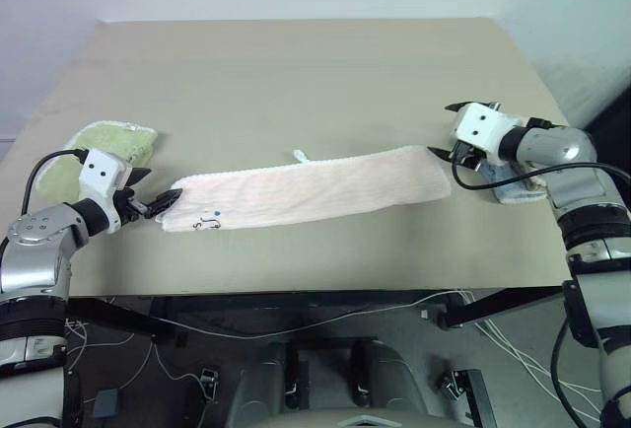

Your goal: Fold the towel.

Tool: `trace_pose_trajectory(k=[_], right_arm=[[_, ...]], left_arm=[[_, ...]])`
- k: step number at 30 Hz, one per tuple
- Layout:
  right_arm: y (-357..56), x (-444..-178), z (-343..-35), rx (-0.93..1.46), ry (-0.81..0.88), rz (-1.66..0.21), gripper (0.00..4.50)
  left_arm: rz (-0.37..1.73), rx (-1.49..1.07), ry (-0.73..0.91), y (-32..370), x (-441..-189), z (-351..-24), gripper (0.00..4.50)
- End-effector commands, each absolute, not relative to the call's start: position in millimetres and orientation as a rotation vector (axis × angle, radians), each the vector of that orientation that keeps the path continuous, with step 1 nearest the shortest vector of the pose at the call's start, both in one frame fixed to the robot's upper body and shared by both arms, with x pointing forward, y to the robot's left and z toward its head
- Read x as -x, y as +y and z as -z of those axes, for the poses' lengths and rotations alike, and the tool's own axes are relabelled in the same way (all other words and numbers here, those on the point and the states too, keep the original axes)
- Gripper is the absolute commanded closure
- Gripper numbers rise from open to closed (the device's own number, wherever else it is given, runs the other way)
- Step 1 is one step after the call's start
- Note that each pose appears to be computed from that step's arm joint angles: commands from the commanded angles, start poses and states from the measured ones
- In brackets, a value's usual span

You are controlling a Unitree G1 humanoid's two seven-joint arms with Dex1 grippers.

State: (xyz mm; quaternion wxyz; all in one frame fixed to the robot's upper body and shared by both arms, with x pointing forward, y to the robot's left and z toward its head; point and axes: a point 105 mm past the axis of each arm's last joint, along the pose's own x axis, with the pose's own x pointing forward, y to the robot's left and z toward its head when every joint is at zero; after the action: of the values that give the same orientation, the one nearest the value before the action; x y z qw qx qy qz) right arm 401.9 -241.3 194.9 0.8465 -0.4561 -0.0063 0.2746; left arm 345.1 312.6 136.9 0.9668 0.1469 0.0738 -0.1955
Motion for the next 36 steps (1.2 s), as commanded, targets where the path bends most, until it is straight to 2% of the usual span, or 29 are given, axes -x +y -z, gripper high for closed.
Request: trace_pose_trajectory(k=[1, 2, 4, 14, 21, 26, 36], right_arm=[[-242.6, -383.1, -211.6, 0.827, -0.068, -0.55, 0.36], [-240.5, -374.4, -204.7, 0.748, -0.05, -0.555, 0.36], [-238.3, -362.0, -194.6, 0.63, -0.01, -0.546, 0.0], [-231.8, -323.6, -162.7, -0.283, 0.192, -0.399, 0.0], [-213.0, -305.3, -133.0, -0.639, 0.328, -0.372, 0.0], [-207.1, -309.5, -118.8, -0.781, 0.373, -0.324, 0.0], [-201.9, -353.0, -105.2, -1.043, 0.362, -0.189, 0.0]], left_arm=[[0.338, -0.314, 0.026, 318.0, -346.5, -166.0, 0.33], [0.34, -0.306, -0.001, 314.9, -347.1, -170.1, 0.33], [0.356, -0.285, -0.035, 308.6, -347.5, -174.6, 0.3], [0.628, -0.226, -0.116, 232.4, -342.0, -170.6, 0.3], [0.839, -0.248, -0.091, 178.8, -328.6, -151.7, 0.3], [0.887, -0.216, -0.103, 161.6, -323.1, -149.4, 0.3], [0.888, -0.188, -0.132, 153.2, -319.6, -151.2, 0.3]])
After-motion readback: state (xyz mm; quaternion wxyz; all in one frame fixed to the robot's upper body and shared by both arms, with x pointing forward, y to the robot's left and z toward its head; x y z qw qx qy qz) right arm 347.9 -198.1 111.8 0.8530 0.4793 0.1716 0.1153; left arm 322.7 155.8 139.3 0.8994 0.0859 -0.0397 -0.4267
